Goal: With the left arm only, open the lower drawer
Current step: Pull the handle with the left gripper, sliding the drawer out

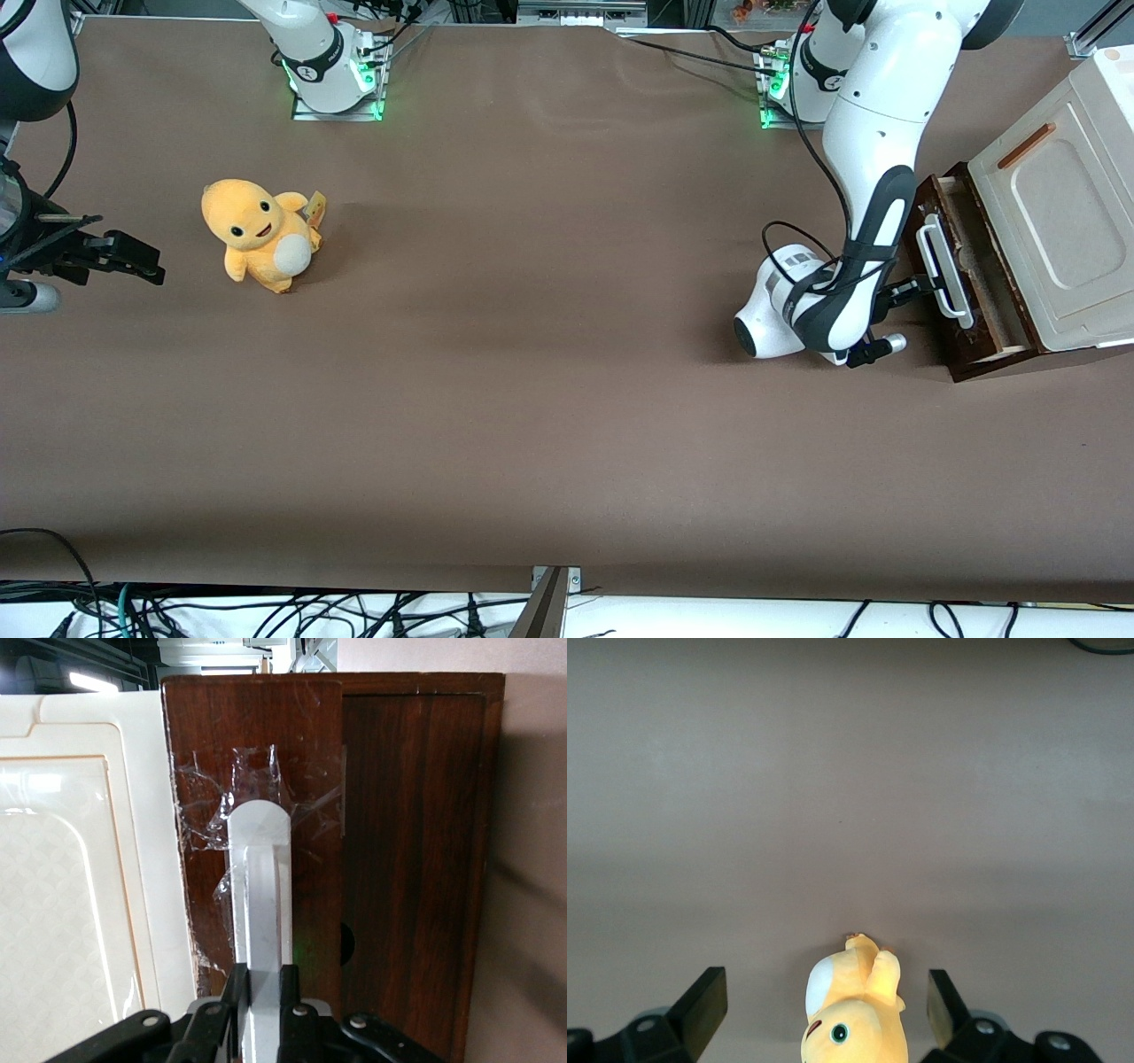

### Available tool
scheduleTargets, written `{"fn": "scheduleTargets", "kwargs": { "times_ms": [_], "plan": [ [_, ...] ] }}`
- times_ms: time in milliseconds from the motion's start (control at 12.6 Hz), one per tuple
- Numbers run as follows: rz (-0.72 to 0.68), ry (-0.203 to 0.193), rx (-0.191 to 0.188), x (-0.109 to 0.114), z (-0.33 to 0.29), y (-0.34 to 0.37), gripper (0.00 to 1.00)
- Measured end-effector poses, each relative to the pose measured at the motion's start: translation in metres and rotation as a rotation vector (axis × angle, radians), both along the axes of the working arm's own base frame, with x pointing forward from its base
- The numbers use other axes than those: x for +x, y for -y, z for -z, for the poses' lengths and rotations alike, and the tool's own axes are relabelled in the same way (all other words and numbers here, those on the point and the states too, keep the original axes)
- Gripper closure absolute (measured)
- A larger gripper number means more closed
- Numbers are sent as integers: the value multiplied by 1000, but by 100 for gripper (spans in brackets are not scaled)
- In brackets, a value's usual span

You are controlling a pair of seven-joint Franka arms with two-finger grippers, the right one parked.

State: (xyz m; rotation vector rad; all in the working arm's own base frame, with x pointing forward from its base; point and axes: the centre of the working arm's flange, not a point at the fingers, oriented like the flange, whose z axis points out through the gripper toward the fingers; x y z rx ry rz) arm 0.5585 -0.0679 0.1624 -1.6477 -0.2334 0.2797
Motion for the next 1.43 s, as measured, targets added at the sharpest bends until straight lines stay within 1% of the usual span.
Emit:
{"fn": "scheduleTargets", "kwargs": {
  "times_ms": [477,715,1430],
  "plan": [
    [0,6,-8,1,-2,8,81],
    [-10,13,-19,3,-5,12,81],
    [-8,20,-30,4,-10,27,81]
  ]
}}
